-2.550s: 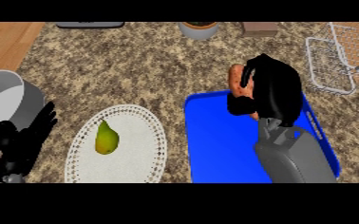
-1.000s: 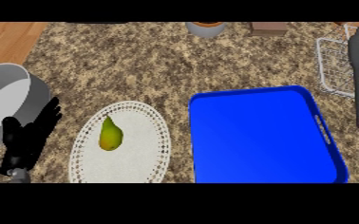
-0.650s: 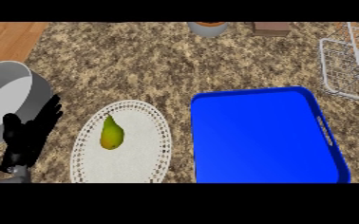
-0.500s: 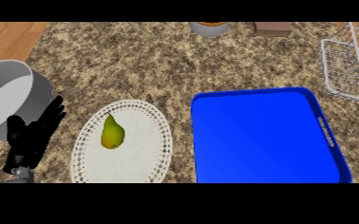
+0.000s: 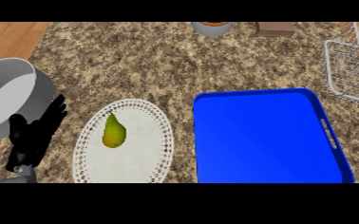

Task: Pick the sweet potato from the tray and place it in the tiered basket

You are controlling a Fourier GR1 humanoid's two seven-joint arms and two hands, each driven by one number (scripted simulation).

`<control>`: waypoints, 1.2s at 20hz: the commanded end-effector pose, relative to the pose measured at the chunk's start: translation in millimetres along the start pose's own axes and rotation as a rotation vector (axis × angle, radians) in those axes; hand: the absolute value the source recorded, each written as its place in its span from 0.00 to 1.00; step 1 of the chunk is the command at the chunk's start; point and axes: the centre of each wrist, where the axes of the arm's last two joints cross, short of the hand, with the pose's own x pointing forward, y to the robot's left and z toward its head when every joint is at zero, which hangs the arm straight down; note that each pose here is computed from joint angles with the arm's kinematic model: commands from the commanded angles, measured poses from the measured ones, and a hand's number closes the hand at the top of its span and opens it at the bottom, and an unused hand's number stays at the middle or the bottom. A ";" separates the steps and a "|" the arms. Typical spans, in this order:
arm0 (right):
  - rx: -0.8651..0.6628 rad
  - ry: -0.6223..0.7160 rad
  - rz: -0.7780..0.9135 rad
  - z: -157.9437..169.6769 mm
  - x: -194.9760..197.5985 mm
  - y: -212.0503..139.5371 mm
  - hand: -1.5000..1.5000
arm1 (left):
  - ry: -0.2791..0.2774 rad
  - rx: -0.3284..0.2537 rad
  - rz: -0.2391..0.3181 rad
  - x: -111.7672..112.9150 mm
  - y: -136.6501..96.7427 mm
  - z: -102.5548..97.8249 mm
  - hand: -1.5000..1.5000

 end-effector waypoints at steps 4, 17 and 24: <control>0.054 -0.071 0.111 -8.7 -9.1 -10.1 1.00 | -0.004 0.009 -0.015 -2.5 -5.7 2.5 0.50; 0.508 0.259 0.169 12.9 -47.8 23.2 0.00 | -0.005 0.001 -0.001 -2.6 -10.7 -1.4 0.50; 0.382 0.302 -0.040 3.8 -32.4 13.8 0.00 | -0.010 -0.006 0.009 0.5 1.8 -8.9 0.50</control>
